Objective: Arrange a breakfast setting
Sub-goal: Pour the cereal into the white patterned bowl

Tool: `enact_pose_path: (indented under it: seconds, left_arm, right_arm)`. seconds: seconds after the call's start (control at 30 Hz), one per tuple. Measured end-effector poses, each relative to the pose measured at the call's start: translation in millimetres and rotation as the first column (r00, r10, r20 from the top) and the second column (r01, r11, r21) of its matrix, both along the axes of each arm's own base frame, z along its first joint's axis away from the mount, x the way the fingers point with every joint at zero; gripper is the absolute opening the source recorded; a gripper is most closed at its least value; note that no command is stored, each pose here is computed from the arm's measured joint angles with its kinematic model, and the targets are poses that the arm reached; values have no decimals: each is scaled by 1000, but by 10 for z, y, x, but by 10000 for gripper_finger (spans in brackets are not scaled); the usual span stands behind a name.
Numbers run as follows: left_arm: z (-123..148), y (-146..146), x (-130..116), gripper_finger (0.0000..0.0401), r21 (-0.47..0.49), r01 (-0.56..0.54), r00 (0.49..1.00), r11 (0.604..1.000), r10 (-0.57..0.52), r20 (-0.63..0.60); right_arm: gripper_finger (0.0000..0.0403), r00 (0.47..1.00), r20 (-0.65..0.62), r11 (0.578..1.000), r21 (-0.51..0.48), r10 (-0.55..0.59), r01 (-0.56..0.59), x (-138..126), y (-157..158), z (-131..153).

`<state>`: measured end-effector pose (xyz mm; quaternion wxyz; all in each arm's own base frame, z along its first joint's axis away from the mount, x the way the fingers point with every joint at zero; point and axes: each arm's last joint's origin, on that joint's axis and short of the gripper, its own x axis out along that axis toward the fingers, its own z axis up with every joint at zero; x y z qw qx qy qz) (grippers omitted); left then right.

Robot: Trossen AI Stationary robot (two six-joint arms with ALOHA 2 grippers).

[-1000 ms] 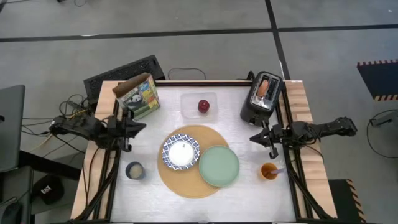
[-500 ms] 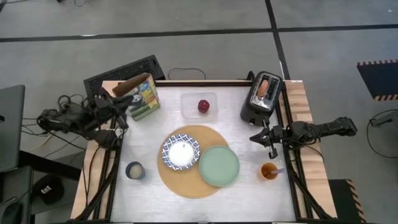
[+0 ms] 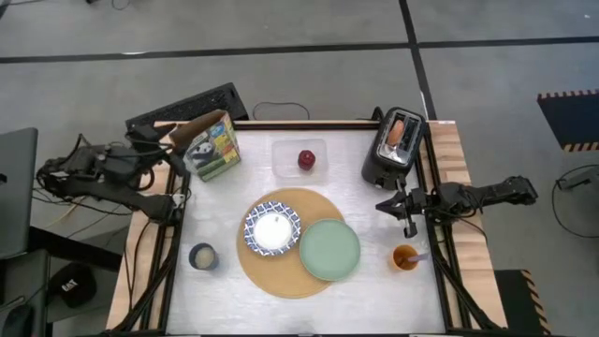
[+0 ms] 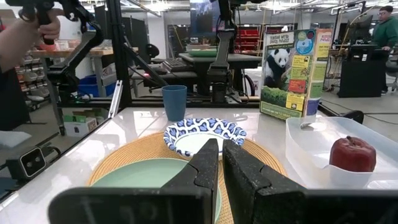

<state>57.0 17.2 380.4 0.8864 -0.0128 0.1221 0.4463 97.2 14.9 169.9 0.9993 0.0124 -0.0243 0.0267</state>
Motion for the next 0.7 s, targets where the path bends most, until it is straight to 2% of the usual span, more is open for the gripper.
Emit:
enact_pose_path:
  seconds: [0.17,0.3,0.4,0.5,0.6,0.7]
  left_arm:
    - [-38,30,166,298,-38,-28,996,999,25,-85]
    - [-101,120,376,288,-43,-73,975,996,62,-215]
    - [-188,247,563,281,-91,-60,938,994,25,-346]
    - [-279,431,691,275,-110,-106,886,988,43,-462]
    - [-357,631,741,270,-161,-165,854,973,60,-517]
    - [-435,784,781,265,-252,-167,846,953,8,-533]
  right_arm:
    - [50,1000,-1,1000,1,0,0,0,0,-2]
    - [50,1000,0,1000,0,0,0,0,0,-1]
    - [50,1000,-1,1000,1,1,-1,0,0,-2]
    - [50,1000,-1,1000,1,1,-1,0,0,-1]
    - [50,1000,-1,1000,1,0,0,0,0,-1]
    - [50,1000,-1,1000,7,1,-1,0,0,-1]
